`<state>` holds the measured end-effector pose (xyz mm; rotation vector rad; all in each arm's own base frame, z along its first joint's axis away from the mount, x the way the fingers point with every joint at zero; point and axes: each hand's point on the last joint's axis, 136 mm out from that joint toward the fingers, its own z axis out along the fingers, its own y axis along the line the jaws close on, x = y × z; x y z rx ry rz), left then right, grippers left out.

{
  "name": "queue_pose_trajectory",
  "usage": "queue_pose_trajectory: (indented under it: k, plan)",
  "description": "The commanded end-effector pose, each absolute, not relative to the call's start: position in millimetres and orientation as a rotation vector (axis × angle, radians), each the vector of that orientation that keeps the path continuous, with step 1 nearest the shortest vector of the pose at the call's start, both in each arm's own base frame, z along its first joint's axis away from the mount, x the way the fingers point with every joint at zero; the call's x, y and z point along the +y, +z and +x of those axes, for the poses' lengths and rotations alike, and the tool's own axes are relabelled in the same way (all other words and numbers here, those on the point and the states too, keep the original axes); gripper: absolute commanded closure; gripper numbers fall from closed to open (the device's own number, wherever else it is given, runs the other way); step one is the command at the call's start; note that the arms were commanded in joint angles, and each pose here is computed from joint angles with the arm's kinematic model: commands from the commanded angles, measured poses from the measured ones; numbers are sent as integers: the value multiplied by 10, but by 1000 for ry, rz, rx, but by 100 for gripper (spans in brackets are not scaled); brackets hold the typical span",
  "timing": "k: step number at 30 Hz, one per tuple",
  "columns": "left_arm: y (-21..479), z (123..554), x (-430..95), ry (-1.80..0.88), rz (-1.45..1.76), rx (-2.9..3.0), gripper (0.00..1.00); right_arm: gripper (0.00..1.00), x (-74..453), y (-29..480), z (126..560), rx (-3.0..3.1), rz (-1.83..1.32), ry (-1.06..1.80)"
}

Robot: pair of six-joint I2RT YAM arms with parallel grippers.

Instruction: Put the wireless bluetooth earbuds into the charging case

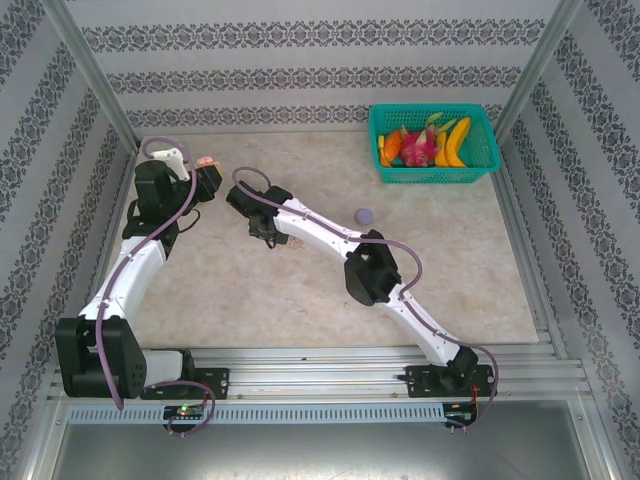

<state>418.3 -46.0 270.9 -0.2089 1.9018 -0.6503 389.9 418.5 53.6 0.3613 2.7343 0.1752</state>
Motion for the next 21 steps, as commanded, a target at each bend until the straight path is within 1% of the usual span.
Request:
queue_pose_trajectory:
  k: [1, 13, 21]
  plan:
    - [2813, 4158, -450, -675, -205, 1850, 100, 51, 4098, 449, 3928, 2731, 343, 100]
    - [2798, 4128, -472, -700, -210, 1841, 100, 52, 4083, 224, 3877, 2779, 317, 62]
    - [2787, 4114, -475, -705, -213, 1839, 100, 55, 4058, 164, 3827, 2809, 290, 48]
